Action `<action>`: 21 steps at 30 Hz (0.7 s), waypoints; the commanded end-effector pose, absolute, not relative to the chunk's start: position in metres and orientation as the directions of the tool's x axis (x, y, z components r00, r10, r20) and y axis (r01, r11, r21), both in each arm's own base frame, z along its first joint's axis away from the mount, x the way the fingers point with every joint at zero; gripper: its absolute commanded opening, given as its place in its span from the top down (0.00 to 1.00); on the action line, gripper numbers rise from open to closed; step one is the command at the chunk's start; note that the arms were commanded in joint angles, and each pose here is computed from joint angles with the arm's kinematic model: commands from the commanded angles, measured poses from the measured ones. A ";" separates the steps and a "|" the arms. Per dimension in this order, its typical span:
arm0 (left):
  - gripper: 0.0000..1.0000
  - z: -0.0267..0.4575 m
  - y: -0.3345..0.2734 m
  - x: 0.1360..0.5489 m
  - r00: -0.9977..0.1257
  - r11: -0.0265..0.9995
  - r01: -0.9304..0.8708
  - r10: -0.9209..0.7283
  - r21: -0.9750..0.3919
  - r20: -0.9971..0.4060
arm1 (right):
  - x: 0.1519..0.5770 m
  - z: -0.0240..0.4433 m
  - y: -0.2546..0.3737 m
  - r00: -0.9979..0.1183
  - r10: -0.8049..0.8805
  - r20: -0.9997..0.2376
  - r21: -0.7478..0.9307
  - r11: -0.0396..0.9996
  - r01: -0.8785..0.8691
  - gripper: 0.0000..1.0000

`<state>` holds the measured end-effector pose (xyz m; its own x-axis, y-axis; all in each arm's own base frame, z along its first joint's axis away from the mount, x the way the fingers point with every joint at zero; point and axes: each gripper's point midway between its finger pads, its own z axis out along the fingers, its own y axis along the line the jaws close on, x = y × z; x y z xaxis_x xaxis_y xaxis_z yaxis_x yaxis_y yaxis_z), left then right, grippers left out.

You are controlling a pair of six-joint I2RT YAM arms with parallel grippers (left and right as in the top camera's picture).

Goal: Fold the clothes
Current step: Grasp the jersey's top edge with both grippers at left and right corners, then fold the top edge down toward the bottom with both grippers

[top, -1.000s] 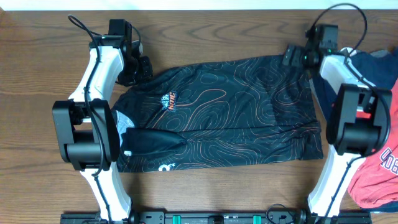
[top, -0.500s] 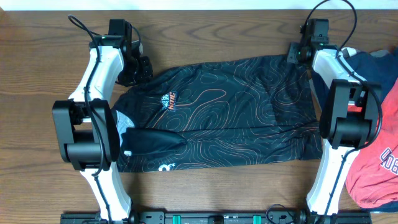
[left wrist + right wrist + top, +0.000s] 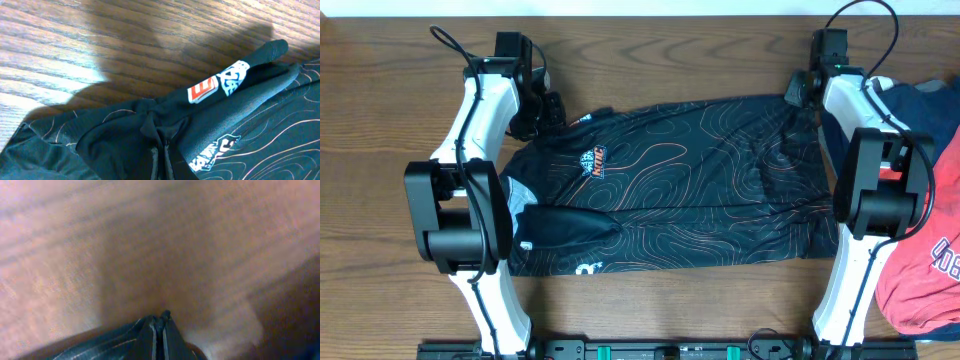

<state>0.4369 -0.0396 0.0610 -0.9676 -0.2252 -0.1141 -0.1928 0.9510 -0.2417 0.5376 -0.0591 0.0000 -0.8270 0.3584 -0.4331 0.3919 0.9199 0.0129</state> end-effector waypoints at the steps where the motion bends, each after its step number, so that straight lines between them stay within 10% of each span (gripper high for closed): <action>1: 0.94 0.088 -0.039 0.436 -0.949 0.934 -0.230 -0.277 -0.272 -0.150 | 0.518 -0.006 -0.059 -0.852 0.371 -0.368 -0.034 0.911 0.411 0.99; 10: 0.94 0.143 -0.018 0.400 -0.925 0.927 -0.302 -0.341 -0.222 -0.164 | 0.467 0.074 -0.050 -0.891 0.369 -0.265 -0.044 0.918 0.394 0.99; 21: 0.94 0.140 0.005 0.316 -0.908 0.910 -0.408 -0.396 -0.075 0.134 | 0.362 0.123 -0.049 -0.958 0.286 0.022 -0.143 0.949 0.280 0.99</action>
<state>0.3292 -0.0037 0.1423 -0.9232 -0.3745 0.0864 -0.3828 0.9163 -0.1181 0.3706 -0.0474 0.1212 -0.9421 0.3348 -0.0182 0.3343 0.9338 -0.1275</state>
